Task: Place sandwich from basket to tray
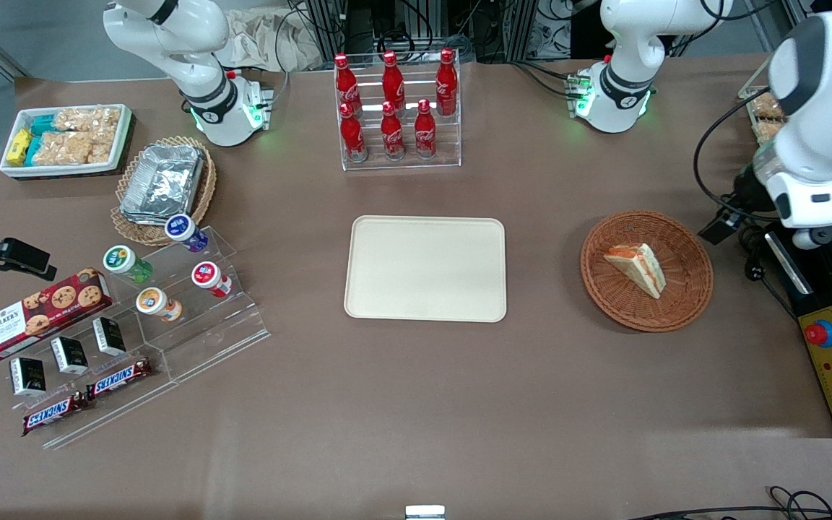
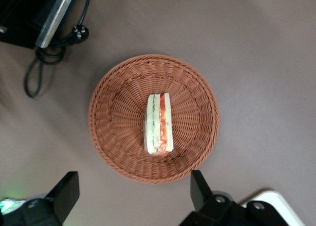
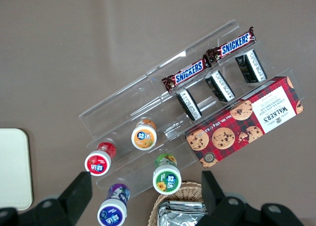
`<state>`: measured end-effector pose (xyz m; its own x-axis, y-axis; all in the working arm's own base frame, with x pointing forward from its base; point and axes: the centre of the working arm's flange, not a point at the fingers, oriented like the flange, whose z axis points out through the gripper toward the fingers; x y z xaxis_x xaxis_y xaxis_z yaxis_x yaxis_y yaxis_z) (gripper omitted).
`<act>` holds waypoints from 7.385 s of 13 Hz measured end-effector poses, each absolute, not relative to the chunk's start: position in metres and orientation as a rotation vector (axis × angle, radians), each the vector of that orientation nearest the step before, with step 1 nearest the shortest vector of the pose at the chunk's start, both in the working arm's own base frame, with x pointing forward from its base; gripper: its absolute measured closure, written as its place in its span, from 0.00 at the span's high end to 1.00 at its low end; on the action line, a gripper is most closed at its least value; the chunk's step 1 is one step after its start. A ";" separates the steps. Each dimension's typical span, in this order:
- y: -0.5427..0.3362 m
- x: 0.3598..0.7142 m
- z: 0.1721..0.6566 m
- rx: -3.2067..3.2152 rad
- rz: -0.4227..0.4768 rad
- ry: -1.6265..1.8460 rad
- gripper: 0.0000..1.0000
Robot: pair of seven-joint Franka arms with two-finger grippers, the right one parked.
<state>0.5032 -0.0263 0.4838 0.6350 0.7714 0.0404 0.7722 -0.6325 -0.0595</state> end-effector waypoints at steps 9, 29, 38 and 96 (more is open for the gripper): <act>-0.028 0.456 0.338 -2.774 -0.093 -1.481 1.00; -0.033 0.450 0.305 -2.758 -0.090 -1.523 1.00; -0.053 0.481 0.546 -2.747 0.082 -1.374 1.00; -0.347 0.503 0.439 -3.133 0.121 -0.371 0.24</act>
